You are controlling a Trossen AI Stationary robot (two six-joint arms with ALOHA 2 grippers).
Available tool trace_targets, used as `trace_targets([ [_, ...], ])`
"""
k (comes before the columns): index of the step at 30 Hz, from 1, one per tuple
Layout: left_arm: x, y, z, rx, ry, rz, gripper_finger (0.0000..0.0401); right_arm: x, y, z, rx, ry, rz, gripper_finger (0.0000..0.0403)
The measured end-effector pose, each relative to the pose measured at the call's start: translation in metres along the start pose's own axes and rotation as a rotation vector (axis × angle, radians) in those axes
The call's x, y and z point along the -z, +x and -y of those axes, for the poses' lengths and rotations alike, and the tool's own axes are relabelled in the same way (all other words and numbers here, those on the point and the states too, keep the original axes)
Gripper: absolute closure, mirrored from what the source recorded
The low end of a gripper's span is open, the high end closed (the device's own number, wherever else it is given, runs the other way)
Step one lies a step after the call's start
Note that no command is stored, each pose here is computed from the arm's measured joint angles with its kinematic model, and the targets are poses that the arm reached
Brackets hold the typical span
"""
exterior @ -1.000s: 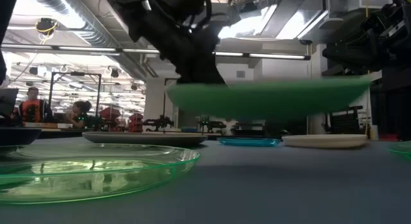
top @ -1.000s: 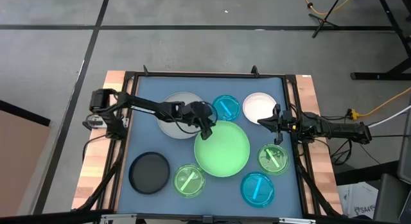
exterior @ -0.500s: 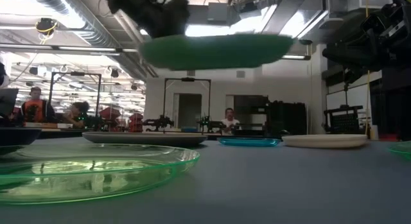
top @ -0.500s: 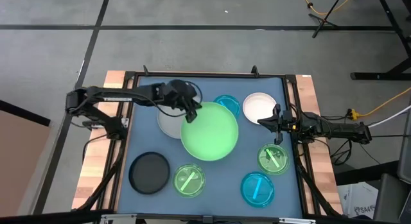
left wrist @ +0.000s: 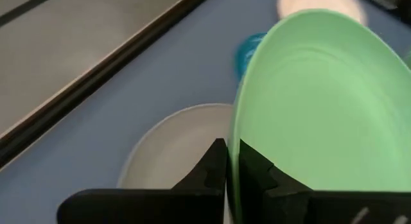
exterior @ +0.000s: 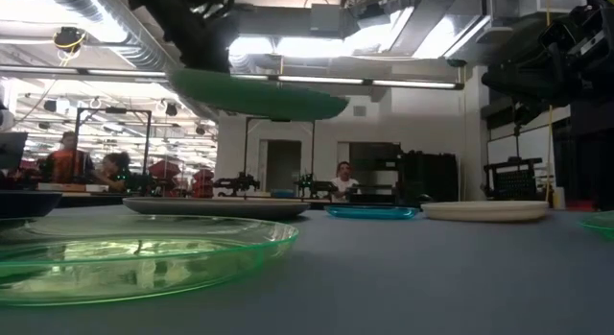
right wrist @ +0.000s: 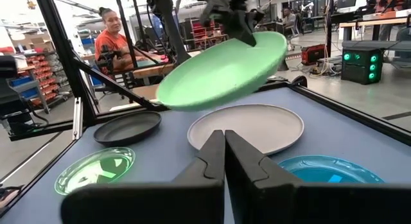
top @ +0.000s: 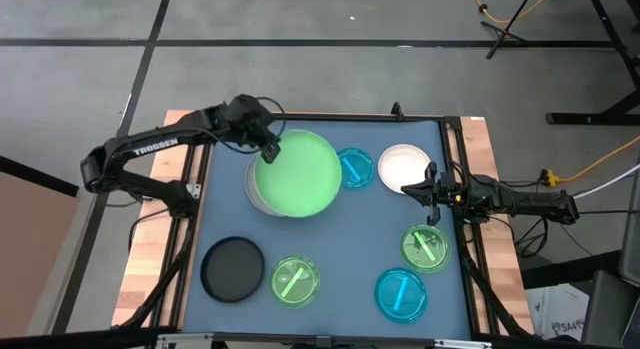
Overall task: Stack plastic plates
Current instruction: Stack the green plate on top of the gray plate
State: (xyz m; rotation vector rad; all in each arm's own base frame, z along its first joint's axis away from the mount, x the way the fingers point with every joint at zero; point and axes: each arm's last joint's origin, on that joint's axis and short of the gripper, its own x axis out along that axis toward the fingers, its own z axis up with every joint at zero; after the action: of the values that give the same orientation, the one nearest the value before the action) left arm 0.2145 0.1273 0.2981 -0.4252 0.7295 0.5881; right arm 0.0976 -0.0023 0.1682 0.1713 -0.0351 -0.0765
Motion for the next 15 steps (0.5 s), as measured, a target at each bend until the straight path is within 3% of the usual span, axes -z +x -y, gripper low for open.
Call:
trace_targets([
  [9,0.008,0.006,-0.035,-0.103,-0.05,-0.073,0.0396,0.0,0.0,0.0,0.0,0.0,0.0,0.0403],
  [15,0.036,0.025,-0.05,-0.139,-0.094,-0.149,0.0396,0.0,0.0,0.0,0.0,0.0,0.0,0.0403],
])
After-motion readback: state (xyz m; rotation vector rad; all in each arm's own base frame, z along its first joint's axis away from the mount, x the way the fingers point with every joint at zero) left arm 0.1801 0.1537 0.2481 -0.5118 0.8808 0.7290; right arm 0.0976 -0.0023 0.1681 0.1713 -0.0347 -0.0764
